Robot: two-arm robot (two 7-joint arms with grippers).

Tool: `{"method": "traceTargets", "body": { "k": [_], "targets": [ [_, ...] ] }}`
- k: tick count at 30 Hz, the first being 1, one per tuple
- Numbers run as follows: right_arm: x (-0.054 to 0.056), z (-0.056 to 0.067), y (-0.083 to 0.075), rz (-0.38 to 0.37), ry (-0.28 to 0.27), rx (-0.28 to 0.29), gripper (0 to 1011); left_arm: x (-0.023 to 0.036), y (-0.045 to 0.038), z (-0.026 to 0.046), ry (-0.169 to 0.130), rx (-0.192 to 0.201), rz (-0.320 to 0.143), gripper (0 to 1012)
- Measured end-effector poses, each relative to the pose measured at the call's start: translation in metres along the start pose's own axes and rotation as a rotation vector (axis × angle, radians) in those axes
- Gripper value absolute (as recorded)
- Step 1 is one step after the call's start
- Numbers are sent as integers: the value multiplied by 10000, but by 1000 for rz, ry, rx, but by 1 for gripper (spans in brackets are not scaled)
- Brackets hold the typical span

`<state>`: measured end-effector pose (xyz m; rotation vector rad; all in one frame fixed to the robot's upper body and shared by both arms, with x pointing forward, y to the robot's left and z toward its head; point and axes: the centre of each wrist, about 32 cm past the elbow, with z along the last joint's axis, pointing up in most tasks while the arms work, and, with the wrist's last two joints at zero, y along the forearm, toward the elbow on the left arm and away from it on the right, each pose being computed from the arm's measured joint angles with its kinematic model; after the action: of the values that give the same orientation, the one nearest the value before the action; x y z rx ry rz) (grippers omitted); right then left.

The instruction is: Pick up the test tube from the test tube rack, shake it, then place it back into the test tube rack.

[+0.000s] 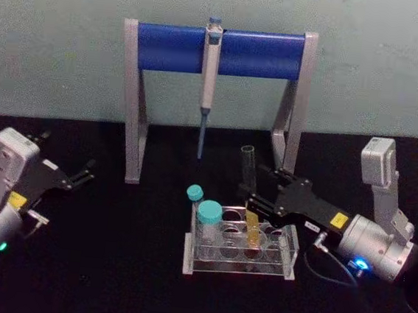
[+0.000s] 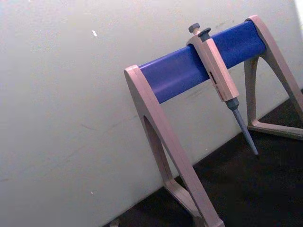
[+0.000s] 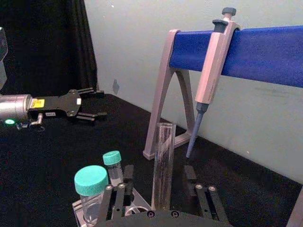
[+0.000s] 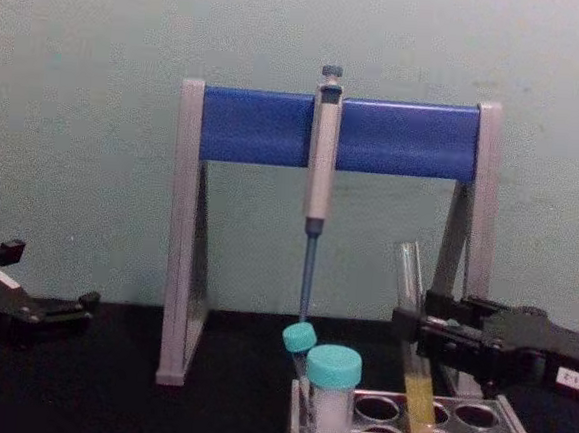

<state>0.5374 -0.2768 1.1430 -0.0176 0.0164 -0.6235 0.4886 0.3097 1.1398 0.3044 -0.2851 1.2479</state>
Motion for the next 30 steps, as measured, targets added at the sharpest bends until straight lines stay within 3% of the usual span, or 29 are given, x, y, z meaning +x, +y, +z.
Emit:
{"method": "traceTargets", "body": {
  "k": [7,13,30],
  "targets": [
    [1,4,1,0,0,2,868,0,0,0,0,0,0,1001],
    [1,5,2,0,0,3,997,0,0,0,0,0,0,1001],
    [-13,14,2,-4,-8,11,1000,0,0,0,0,0,0,1001]
  ]
}}
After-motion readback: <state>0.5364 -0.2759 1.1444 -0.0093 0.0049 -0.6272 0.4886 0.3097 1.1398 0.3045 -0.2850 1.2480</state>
